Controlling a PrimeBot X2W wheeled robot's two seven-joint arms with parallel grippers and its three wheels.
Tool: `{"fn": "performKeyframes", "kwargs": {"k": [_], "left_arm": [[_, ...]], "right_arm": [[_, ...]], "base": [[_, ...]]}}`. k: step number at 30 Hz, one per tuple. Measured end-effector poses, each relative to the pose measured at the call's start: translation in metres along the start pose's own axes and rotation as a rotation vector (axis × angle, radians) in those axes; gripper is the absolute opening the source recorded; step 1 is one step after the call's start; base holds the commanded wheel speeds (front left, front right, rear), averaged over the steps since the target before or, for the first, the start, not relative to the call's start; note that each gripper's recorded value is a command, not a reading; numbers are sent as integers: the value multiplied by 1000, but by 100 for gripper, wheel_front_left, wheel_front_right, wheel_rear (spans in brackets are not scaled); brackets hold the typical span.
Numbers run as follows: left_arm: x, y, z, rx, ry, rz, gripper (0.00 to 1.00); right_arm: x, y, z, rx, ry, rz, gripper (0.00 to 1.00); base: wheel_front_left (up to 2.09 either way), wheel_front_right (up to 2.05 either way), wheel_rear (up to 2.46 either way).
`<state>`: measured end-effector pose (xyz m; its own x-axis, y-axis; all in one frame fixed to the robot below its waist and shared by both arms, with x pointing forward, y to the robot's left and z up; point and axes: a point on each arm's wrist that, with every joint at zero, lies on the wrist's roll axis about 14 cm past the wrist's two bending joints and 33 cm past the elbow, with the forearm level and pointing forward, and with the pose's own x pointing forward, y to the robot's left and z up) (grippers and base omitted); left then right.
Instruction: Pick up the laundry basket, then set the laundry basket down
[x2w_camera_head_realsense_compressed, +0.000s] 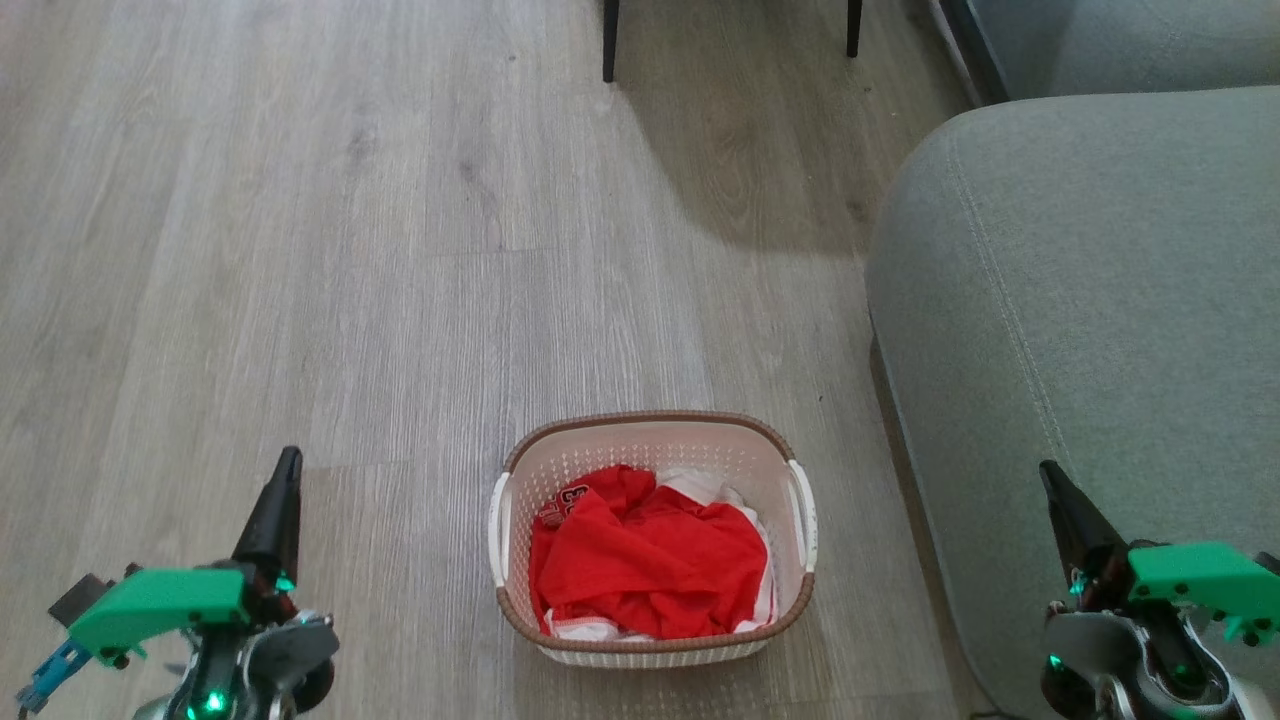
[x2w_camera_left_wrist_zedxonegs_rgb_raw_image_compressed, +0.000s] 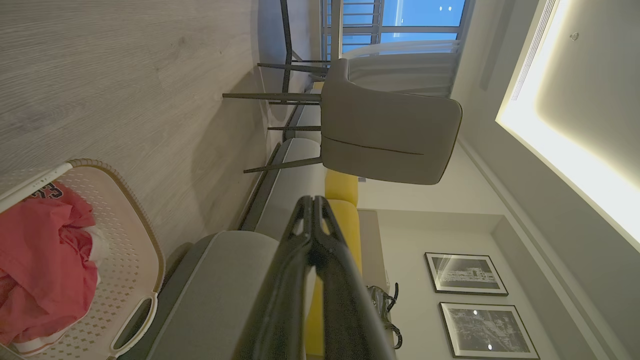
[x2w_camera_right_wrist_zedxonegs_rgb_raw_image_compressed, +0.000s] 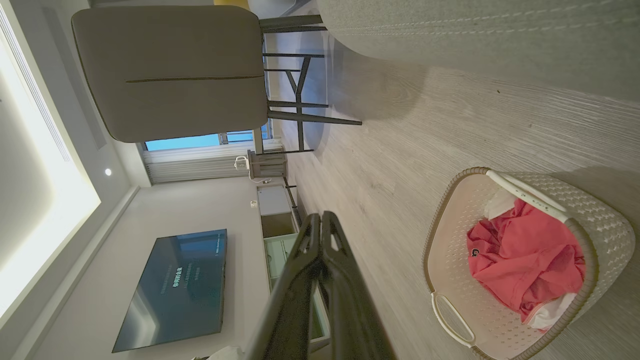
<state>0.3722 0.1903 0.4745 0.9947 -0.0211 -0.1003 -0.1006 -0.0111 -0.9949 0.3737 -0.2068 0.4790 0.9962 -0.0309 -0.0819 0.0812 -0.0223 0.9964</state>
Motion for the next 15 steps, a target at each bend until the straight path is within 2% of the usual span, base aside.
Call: {"fn": "performKeyframes", "kwargs": {"k": [15], "left_arm": [[0, 0, 0, 0, 0, 0, 0]], "right_arm": [[0, 0, 0, 0, 0, 0, 0]], "base": [[0, 0, 0]]}}
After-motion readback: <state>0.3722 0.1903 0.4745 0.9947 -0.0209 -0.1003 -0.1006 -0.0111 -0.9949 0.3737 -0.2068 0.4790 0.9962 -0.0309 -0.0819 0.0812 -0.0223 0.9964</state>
